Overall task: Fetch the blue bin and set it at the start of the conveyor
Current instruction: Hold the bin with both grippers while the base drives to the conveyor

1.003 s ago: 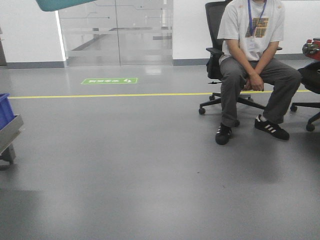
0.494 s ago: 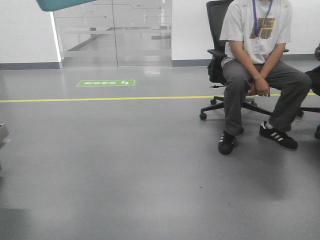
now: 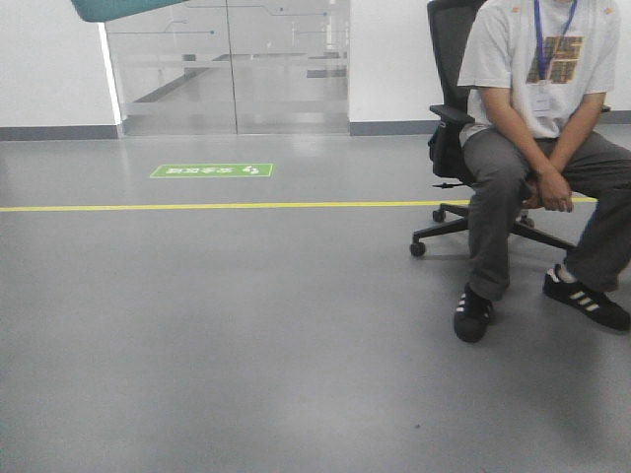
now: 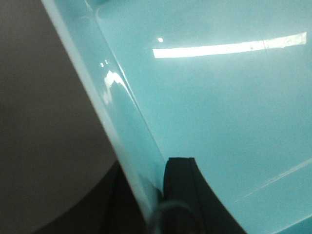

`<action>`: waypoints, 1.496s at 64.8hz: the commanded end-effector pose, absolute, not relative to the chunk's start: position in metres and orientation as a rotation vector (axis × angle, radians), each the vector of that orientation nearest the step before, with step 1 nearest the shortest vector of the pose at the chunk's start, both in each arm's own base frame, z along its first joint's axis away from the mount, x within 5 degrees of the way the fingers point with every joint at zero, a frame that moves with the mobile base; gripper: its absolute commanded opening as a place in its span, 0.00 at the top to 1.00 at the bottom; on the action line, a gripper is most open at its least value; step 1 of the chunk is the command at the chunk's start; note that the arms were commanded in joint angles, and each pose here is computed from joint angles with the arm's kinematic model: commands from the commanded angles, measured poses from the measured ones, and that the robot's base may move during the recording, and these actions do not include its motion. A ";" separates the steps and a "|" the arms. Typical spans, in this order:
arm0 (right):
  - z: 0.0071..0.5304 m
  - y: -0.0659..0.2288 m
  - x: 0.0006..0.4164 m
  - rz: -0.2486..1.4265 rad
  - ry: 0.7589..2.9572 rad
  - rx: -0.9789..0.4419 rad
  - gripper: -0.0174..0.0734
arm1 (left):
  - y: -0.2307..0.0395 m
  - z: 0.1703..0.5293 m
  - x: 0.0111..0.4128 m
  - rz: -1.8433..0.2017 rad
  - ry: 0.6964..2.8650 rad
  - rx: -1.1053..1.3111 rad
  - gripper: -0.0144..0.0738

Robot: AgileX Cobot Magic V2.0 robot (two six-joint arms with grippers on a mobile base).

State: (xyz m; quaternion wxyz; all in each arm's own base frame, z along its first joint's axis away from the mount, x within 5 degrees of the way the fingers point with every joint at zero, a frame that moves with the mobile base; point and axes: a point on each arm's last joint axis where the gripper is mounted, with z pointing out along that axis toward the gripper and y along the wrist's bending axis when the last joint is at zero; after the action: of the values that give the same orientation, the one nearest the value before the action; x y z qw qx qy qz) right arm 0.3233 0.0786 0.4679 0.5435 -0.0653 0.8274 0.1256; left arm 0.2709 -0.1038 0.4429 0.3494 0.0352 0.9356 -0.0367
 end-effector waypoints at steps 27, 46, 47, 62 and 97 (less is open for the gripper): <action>0.481 0.075 0.322 0.285 1.864 -0.143 0.98 | -0.101 0.448 0.268 -0.064 2.407 0.125 0.96; 0.481 0.075 0.322 0.285 1.862 -0.142 0.98 | -0.102 0.450 0.271 -0.079 2.365 0.129 0.96; 0.481 0.075 0.322 0.285 1.862 -0.142 0.98 | -0.102 0.451 0.271 -0.081 2.360 0.129 0.96; 0.482 0.075 0.323 0.286 1.851 -0.140 0.98 | -0.107 0.460 0.279 -0.140 2.219 0.141 0.96; 0.482 0.075 0.323 0.286 1.847 -0.140 0.98 | -0.112 0.484 0.291 -0.171 1.913 0.181 0.96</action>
State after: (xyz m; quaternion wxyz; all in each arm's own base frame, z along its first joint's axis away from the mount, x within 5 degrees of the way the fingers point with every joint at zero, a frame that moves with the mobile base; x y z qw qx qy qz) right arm 0.3272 0.0732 0.4714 0.5669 -0.0602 0.8140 0.1109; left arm 0.2926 -0.1057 0.4697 0.5181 0.0580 0.8520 -0.0484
